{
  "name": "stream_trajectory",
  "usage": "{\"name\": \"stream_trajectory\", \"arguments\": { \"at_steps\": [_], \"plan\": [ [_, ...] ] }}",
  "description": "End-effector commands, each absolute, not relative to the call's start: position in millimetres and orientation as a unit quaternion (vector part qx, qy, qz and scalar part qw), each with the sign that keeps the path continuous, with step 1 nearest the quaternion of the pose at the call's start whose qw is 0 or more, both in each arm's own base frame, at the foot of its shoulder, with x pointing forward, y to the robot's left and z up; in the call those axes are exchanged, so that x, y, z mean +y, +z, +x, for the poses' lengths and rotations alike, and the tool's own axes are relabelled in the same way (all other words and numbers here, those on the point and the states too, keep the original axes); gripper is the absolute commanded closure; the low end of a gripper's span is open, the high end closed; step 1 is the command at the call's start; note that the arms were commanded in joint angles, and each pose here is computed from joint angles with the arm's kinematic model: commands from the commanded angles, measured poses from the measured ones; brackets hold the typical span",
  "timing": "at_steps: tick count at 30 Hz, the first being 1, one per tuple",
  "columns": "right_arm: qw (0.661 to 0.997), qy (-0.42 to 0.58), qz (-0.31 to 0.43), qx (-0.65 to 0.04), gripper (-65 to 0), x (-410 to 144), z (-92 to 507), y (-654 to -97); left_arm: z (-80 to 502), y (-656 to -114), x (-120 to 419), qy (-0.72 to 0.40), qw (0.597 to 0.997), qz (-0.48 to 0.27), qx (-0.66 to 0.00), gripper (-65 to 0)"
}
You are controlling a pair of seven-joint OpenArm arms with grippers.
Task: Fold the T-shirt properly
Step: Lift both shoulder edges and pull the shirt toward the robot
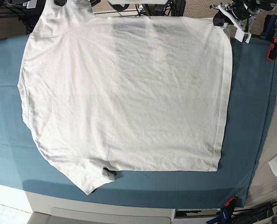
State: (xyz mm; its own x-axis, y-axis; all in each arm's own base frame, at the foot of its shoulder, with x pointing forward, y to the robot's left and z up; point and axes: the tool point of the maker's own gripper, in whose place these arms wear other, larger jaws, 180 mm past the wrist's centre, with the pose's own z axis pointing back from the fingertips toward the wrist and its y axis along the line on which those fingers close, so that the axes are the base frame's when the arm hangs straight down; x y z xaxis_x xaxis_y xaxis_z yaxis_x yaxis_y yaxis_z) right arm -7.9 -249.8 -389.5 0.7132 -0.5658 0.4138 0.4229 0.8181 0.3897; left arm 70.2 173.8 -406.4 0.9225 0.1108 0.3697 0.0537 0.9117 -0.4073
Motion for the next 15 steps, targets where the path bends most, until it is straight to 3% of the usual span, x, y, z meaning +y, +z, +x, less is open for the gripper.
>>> {"name": "stream_trajectory", "arguments": {
  "at_steps": [1, 8, 15],
  "plan": [
    [0.919, -0.266, 0.128, -0.261, 0.0, -253.6, -15.3, -384.2, 63.7, -404.2, 174.8, 0.011, 0.959, -0.209, -0.188, 0.0],
    [0.920, -0.270, 0.130, -0.254, 0.0, -252.8, -21.1, -383.0, 62.0, -402.9, 171.9, 0.002, 0.958, -0.216, -0.190, 0.0],
    [0.908, -0.211, 0.161, -0.323, 0.0, -230.2, 23.8, -346.5, 83.4, -391.4, 168.3, -0.013, 0.950, -0.215, -0.225, 0.0]
  ]
}}
